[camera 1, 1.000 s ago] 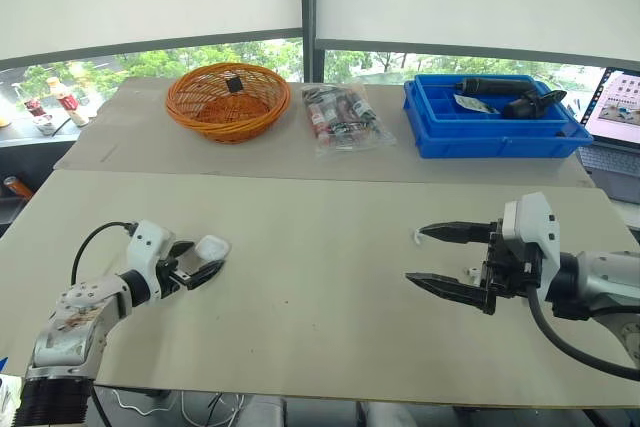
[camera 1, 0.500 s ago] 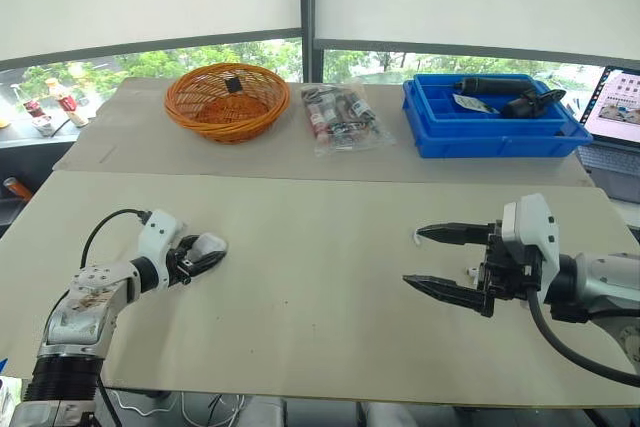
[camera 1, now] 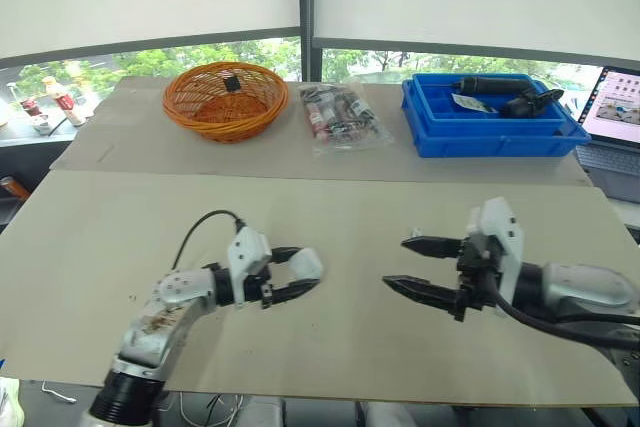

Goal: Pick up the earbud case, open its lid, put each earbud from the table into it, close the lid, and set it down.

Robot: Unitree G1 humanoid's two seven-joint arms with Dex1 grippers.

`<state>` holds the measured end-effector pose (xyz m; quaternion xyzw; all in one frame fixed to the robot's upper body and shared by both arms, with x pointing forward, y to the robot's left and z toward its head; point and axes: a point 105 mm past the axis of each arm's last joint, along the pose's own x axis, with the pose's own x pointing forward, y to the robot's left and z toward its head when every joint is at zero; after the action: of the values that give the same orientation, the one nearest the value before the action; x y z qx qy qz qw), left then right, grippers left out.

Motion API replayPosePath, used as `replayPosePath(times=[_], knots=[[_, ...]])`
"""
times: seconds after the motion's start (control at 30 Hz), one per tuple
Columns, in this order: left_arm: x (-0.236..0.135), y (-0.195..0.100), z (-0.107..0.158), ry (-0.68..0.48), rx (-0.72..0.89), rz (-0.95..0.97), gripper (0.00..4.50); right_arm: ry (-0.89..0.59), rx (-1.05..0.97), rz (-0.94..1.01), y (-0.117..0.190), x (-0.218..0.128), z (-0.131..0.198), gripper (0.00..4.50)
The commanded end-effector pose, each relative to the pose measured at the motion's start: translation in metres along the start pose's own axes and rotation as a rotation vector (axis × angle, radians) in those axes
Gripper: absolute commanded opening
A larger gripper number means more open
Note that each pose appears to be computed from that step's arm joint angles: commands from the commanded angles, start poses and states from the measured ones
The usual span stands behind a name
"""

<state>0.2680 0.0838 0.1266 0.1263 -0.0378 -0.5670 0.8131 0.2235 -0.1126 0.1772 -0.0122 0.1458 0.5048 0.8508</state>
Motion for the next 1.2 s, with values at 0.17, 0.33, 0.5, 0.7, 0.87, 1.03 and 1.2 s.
replayPosePath(times=[0.17,0.33,0.5,0.7,0.87,1.03,1.2], knots=[[0.018,-0.012,0.028,-0.158,0.342,-0.067,2.6,-0.028,0.184,0.028,0.007,0.025,0.008,4.0],[0.026,-0.013,0.037,-0.211,0.423,-0.078,2.6,-0.007,0.239,0.044,0.009,0.03,0.007,4.0],[0.029,-0.014,0.043,-0.237,0.463,-0.084,2.6,-0.015,0.274,0.045,0.009,0.035,0.005,4.0],[0.031,-0.015,0.046,-0.249,0.479,-0.09,2.6,-0.021,0.291,0.057,0.012,0.037,0.005,3.74],[0.031,-0.016,0.05,-0.264,0.494,-0.087,2.6,-0.012,0.289,0.07,0.014,0.037,0.004,2.14],[0.032,-0.015,0.051,-0.272,0.51,-0.085,2.6,-0.015,0.291,0.077,0.015,0.039,0.005,0.77],[0.031,-0.021,0.046,-0.272,0.467,-0.133,2.6,-0.007,0.278,0.08,0.015,0.04,0.006,0.77]])
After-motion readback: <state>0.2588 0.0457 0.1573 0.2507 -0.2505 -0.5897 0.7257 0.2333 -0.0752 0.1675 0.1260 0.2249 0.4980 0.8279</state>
